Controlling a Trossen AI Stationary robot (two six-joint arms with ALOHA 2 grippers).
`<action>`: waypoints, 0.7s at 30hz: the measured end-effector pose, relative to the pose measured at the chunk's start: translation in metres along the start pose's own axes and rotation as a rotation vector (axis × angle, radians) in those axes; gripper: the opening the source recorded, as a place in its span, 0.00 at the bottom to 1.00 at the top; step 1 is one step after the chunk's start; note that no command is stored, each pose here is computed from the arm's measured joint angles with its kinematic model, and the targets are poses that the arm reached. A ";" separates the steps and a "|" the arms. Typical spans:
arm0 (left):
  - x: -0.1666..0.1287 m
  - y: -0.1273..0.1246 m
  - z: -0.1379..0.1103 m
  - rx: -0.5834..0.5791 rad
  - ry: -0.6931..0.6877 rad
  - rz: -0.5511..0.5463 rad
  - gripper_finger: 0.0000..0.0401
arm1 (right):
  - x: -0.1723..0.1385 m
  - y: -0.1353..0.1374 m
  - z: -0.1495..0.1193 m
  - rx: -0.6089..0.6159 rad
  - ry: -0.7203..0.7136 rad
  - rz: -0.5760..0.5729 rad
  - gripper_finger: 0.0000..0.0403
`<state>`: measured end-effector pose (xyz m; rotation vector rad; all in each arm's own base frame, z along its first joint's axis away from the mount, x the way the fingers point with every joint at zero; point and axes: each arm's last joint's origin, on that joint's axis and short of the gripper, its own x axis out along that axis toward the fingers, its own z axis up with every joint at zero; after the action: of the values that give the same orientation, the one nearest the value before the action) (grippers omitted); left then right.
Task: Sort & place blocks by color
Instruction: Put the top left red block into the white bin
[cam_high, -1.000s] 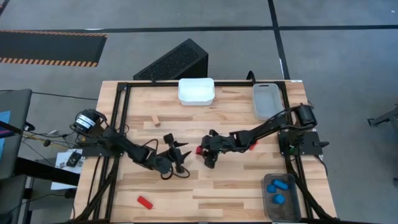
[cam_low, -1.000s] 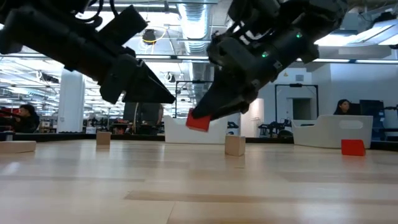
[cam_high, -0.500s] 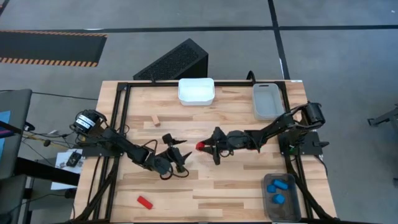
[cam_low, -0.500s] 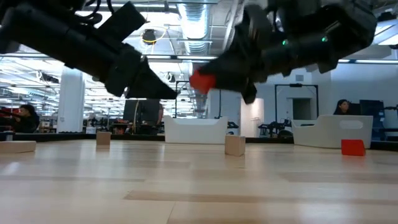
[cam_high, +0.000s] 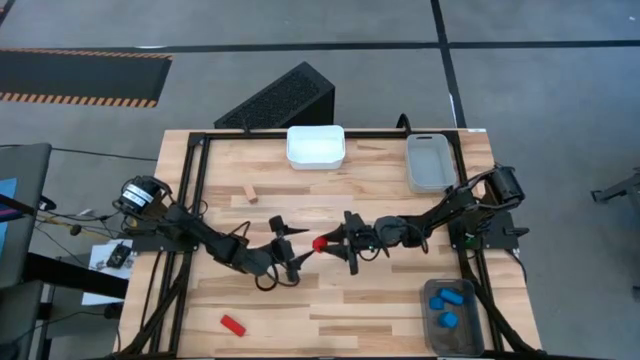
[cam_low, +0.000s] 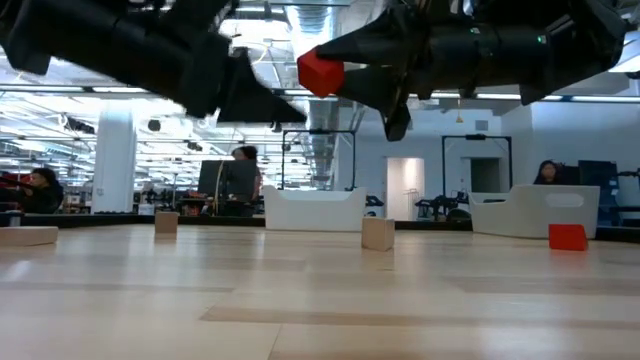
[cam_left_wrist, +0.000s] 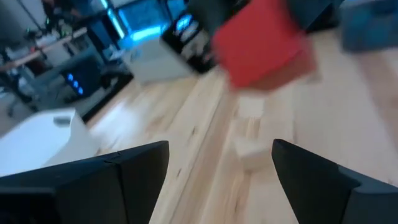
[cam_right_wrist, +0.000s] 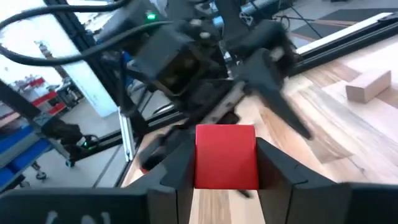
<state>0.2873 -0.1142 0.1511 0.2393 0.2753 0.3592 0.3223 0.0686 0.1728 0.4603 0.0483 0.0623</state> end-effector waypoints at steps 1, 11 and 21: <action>0.000 -0.001 0.004 0.007 -0.020 -0.005 0.69 | 0.000 0.000 0.001 0.006 -0.014 -0.007 0.37; 0.004 -0.007 0.030 0.088 -0.084 0.013 0.69 | -0.001 0.010 0.001 0.017 -0.049 0.017 0.37; -0.002 -0.013 0.039 0.133 -0.092 0.077 0.67 | 0.000 0.007 0.005 0.148 -0.073 0.018 0.37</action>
<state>0.3016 -0.1333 0.1841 0.3974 0.1995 0.4055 0.3219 0.0727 0.1803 0.6103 -0.0234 0.0598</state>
